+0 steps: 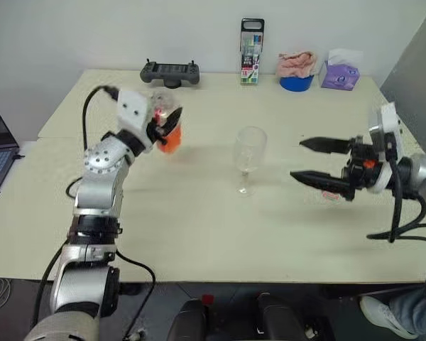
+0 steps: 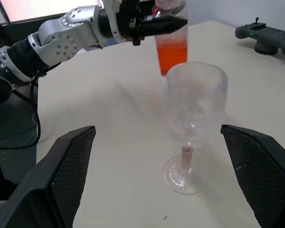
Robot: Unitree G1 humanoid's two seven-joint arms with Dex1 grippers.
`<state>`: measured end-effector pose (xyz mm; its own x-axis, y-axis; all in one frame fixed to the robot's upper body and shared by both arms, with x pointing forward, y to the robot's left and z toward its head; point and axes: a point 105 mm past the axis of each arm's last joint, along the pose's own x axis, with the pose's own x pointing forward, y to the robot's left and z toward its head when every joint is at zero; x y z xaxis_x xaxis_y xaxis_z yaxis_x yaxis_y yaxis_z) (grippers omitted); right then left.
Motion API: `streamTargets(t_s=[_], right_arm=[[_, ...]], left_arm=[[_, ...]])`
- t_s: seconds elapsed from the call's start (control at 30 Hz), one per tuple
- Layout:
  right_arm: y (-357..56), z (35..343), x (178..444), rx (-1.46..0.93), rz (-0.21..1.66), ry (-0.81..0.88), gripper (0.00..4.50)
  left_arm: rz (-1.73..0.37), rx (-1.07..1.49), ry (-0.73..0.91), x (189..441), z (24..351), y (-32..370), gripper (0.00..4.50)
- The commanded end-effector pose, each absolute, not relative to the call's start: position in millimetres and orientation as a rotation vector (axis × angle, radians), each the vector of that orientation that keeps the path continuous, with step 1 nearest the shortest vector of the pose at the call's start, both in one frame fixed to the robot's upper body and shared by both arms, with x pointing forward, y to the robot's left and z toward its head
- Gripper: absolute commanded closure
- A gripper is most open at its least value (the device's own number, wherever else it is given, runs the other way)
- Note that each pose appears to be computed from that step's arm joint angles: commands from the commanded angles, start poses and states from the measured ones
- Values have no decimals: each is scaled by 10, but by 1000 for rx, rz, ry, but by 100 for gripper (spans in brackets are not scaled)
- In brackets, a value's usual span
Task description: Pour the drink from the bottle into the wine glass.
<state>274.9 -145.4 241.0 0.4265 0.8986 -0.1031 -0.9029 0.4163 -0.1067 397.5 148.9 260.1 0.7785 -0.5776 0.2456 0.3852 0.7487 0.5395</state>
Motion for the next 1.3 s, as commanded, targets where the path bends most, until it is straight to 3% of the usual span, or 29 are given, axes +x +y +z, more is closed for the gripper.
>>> streamTargets(t_s=[0.03,0.8,1.3], right_arm=[[-1443,2541,2711,-178,1077,-43,0],[-1318,2330,2688,-221,989,-38,0],[-1323,2300,2723,-237,975,-44,0]], left_arm=[[-616,639,-514,3929,2719,1278,237],[-691,1067,-780,3928,2879,535,237],[-661,1327,-878,3923,2871,536,237]])
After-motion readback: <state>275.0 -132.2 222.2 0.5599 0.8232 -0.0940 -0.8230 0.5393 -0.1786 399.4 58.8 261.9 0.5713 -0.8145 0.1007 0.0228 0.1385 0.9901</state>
